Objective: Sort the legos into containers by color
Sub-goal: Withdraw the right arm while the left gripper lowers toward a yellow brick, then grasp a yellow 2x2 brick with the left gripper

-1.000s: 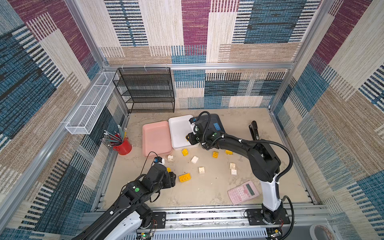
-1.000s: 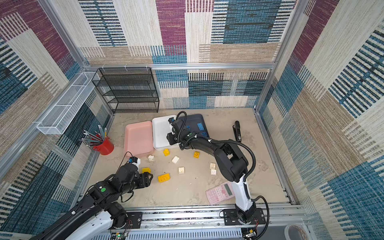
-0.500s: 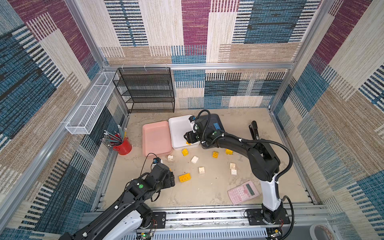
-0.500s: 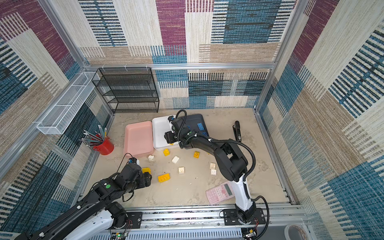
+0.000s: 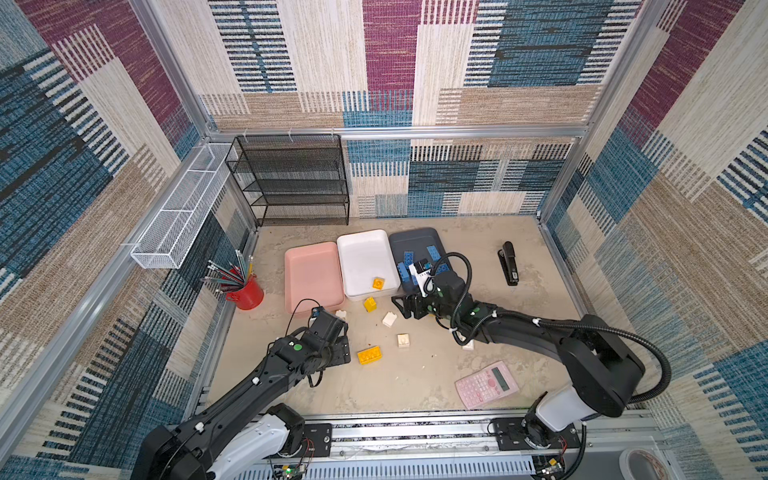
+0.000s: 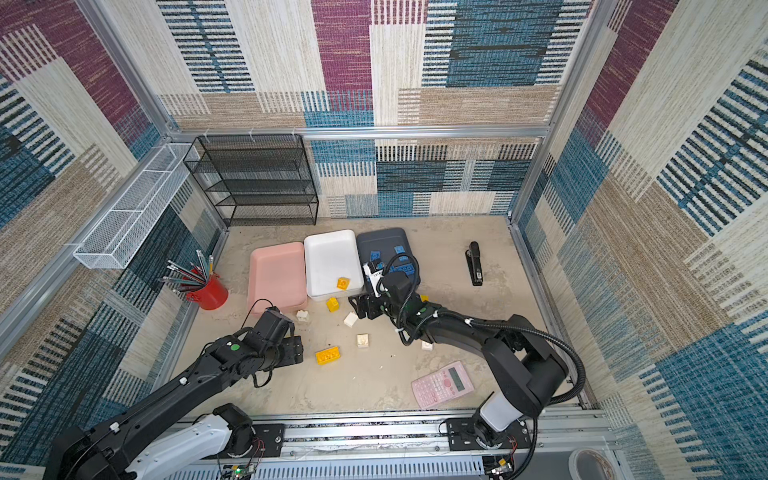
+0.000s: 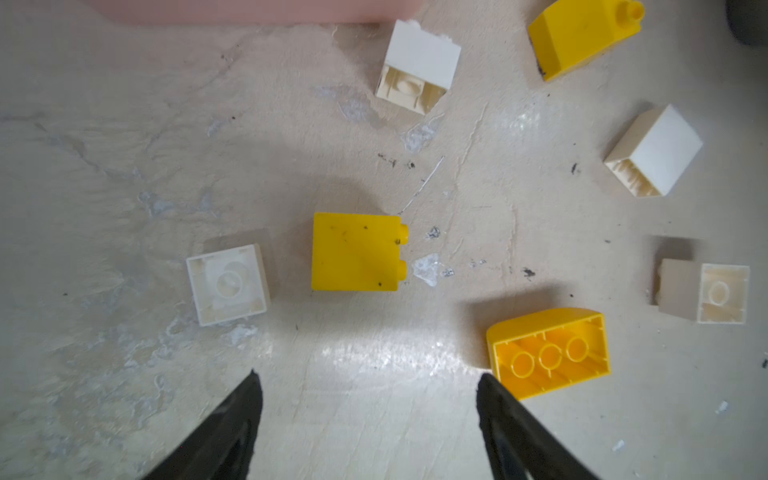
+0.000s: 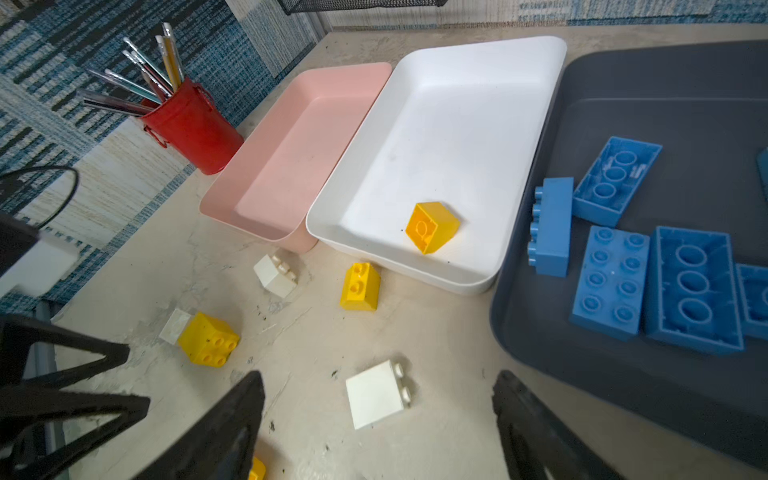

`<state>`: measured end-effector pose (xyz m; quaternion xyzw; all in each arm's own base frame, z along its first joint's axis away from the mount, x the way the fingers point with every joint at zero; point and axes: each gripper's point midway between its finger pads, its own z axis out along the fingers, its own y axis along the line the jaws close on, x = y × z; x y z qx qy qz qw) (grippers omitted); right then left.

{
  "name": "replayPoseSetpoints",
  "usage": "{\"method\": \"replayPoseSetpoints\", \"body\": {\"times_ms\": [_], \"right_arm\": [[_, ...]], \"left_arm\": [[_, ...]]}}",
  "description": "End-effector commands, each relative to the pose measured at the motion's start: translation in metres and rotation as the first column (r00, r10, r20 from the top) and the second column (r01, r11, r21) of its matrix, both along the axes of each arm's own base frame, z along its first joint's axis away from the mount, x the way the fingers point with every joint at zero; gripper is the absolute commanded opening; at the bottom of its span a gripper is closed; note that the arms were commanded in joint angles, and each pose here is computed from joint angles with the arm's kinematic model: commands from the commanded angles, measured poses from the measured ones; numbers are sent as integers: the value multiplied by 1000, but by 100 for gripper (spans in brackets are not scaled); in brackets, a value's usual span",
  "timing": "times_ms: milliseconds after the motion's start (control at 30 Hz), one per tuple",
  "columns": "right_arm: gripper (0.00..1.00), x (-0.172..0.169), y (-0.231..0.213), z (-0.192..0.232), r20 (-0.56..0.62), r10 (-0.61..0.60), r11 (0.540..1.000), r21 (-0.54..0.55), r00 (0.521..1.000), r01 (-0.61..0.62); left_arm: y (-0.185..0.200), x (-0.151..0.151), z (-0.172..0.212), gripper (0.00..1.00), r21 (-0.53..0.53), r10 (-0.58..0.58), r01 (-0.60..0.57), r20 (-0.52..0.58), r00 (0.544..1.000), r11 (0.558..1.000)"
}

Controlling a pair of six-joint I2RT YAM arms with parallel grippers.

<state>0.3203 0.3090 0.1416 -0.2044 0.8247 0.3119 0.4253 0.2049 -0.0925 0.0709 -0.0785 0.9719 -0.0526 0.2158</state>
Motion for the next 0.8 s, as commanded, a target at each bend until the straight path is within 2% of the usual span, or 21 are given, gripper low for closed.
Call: {"method": "replayPoseSetpoints", "body": {"times_ms": [0,133,300,500,767], "right_arm": [[91,-14,-4,22,73,1,988,154,997,-13],[94,-40,-16,9,61,25,973,228,998,-39],[94,-51,-17,6,51,53,957,283,997,-65],[95,-59,-11,12,43,90,938,333,995,-99],[93,-66,-10,19,60,105,930,347,993,-119]], "left_arm": [[-11,7,-4,80,-45,-35,34,-26,999,998],[-13,11,-16,78,-46,-38,34,-92,995,998],[-12,14,-29,74,-53,-26,18,-166,986,998],[-7,19,-36,68,-41,2,-11,-202,979,999],[-5,33,-36,67,-8,16,-19,-217,976,1000]]}}
